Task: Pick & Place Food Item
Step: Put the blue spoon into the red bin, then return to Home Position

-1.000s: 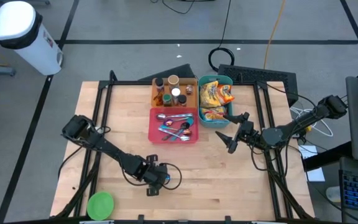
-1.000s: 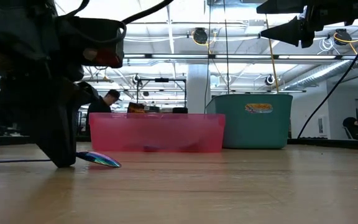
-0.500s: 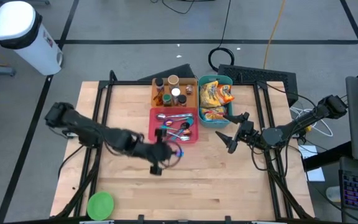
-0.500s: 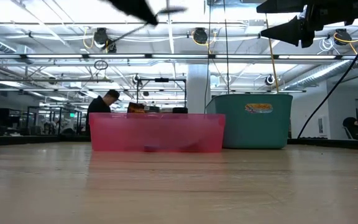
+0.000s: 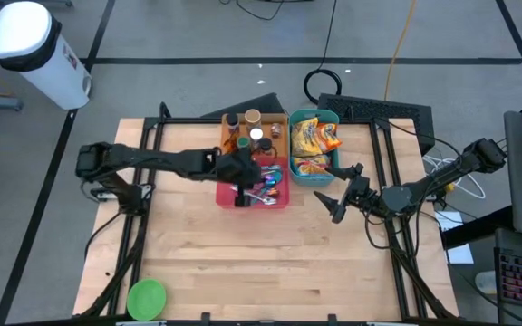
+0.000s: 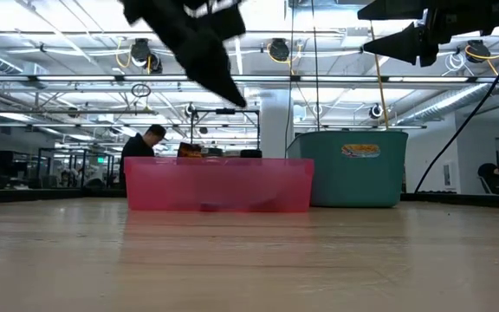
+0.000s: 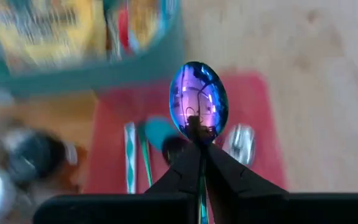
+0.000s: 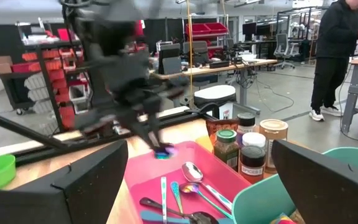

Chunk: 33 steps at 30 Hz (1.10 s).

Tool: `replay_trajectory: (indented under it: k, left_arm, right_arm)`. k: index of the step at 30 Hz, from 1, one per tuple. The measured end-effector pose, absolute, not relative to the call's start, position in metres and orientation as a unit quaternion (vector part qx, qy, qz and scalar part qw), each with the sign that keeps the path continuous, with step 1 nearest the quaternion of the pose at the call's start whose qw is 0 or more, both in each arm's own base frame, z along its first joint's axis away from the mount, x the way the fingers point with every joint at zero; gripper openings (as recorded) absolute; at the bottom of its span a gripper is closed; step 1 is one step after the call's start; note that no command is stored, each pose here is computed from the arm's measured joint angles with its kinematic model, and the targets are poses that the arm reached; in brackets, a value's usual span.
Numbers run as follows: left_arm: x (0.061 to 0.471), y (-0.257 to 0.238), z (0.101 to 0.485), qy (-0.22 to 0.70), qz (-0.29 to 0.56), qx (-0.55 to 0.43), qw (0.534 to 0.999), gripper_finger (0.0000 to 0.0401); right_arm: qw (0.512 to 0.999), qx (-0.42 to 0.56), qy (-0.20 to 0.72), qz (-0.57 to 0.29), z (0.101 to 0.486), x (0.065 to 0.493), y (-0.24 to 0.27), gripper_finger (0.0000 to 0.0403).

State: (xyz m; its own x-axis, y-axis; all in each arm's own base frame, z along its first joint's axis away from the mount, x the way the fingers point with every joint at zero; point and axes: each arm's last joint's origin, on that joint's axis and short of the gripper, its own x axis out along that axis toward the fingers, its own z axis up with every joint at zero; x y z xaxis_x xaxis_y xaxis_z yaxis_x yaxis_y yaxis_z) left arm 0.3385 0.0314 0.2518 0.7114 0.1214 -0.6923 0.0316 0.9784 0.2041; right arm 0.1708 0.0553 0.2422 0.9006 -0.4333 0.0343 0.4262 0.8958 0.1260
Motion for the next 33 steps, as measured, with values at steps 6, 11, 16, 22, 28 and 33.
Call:
replay_trajectory:
  k: [6, 11, 16, 22, 28, 33]
  left_arm:
    - [0.343, 0.055, 0.202, 0.417, 0.013, 0.046, 0.908, 0.0006]
    - [0.348, 0.056, 0.194, 0.417, 0.024, 0.022, 0.908, 0.0055]
    - [0.348, 0.055, 0.195, 0.416, 0.083, 0.013, 0.906, 0.0168]
    - [0.335, 0.048, 0.239, 0.434, 0.092, 0.017, 0.896, 0.0266]
    - [0.283, 0.034, 0.317, 0.421, 0.083, 0.020, 0.903, 0.0312]
    - [0.216, 0.018, 0.368, 0.330, 0.067, 0.035, 0.941, 0.0329]
  right_arm:
    - [0.973, 0.056, -0.030, -0.221, 0.242, 0.171, 0.055, 0.0391]
    - [0.973, 0.056, -0.030, -0.221, 0.242, 0.171, 0.055, 0.0391]
    - [0.973, 0.058, -0.031, -0.221, 0.242, 0.171, 0.055, 0.0391]
    - [0.973, 0.051, -0.028, -0.222, 0.242, 0.171, 0.055, 0.0391]
    - [0.974, 0.046, -0.026, -0.220, 0.242, 0.171, 0.056, 0.0391]
    - [0.974, 0.047, -0.026, -0.220, 0.242, 0.171, 0.056, 0.0391]
